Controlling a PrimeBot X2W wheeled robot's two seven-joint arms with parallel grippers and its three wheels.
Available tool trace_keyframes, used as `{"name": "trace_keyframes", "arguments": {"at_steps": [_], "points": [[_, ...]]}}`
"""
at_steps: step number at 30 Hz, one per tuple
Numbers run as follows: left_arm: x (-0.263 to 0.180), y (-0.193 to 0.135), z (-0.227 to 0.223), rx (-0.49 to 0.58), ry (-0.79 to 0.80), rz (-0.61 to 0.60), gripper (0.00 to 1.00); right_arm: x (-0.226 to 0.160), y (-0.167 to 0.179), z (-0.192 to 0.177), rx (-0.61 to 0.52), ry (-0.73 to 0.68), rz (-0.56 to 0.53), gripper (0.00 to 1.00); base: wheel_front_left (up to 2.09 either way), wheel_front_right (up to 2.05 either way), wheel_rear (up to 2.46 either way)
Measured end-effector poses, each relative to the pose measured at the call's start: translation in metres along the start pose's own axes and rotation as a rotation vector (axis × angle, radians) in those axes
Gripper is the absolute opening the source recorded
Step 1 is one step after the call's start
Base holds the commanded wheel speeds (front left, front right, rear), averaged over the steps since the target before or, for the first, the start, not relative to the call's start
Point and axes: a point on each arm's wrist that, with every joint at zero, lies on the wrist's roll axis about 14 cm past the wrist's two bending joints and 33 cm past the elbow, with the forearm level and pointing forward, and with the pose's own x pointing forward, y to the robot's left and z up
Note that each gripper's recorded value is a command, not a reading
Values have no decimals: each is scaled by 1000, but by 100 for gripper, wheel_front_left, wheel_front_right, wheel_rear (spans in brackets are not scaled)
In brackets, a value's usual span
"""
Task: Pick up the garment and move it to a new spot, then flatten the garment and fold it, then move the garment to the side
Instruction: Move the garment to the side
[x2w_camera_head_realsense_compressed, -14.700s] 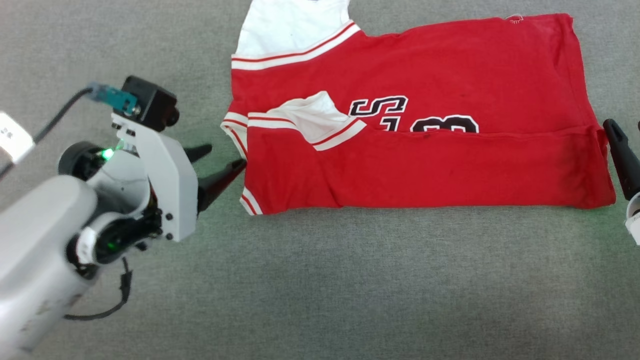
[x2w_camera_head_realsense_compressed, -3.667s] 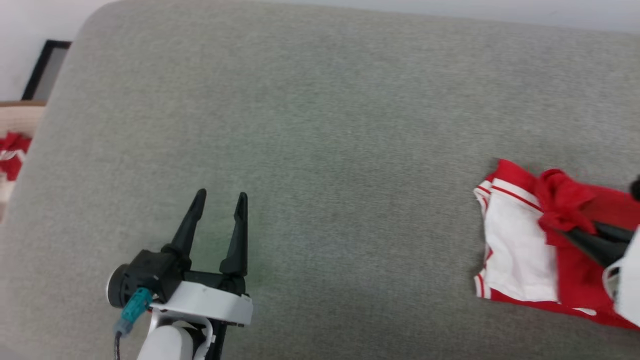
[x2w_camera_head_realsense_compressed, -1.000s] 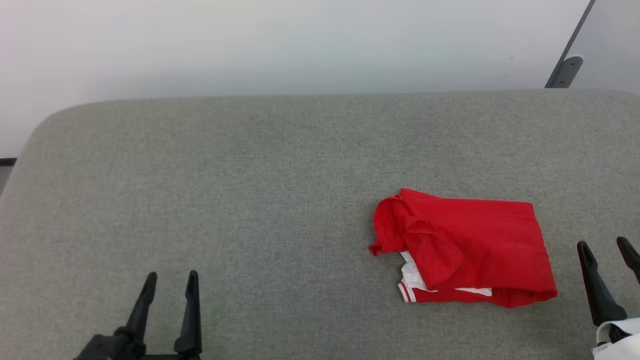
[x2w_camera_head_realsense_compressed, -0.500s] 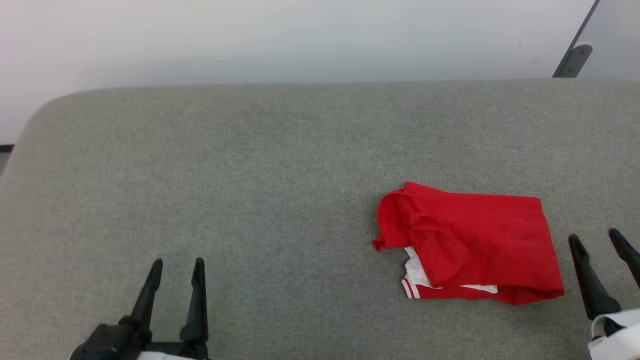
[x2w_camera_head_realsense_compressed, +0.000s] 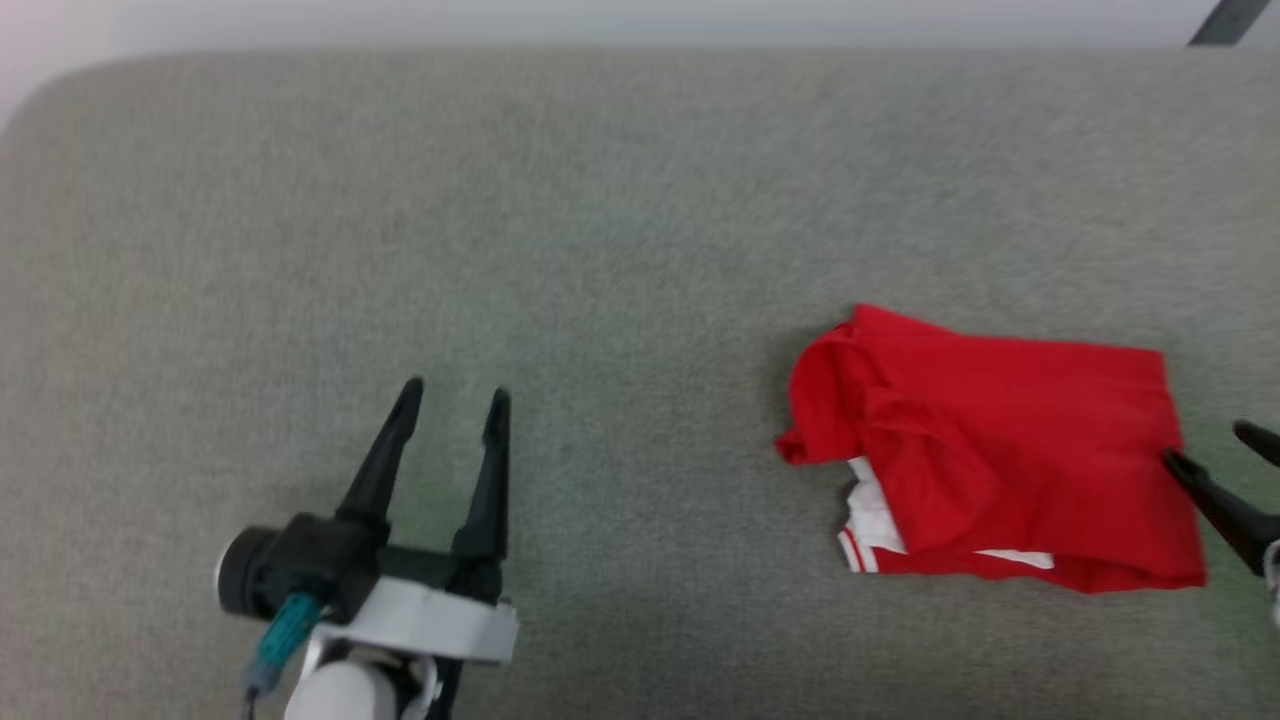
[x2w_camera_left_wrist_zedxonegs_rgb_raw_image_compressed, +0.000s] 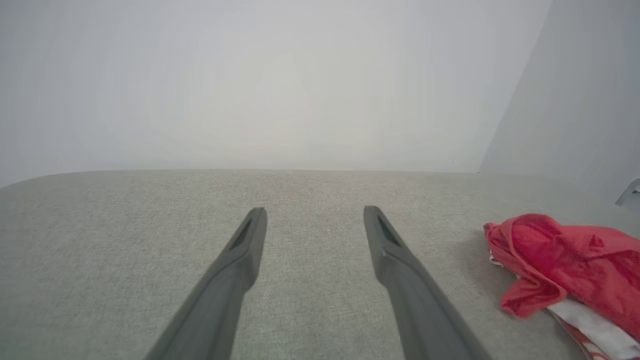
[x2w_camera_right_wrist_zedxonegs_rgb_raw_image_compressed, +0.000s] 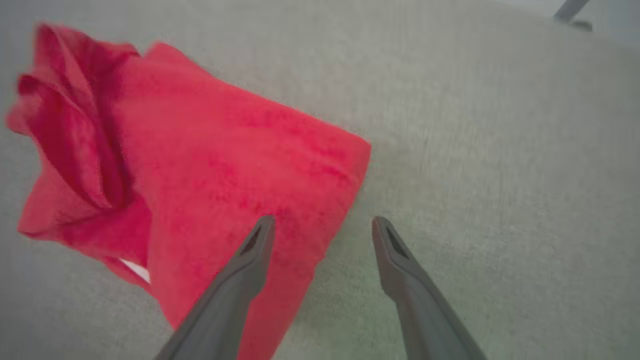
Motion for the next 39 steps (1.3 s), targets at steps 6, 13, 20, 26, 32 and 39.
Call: {"name": "trace_keyframes", "arguments": {"at_steps": [6,13,20,26,32,39], "points": [[17,-2,-12,6,20,-18,100,24,-4,-53,129,300,51,100,0,0,0],[32,-1,-34,4,61,-33,100,62,-2,-58,167,340,77,100,0,0,0],[39,6,-53,27,102,-23,100,84,2,-57,186,286,91,0,0,0,0],[54,-10,-51,25,73,-79,100,77,-9,-46,251,152,53,0,0,0,0],[80,-49,-31,-5,-15,-215,100,35,-76,-42,294,72,-157,0,0,0,0],[111,-108,-12,12,-112,-422,100,-24,-144,-55,322,45,-392,0,0,0,0]]}}
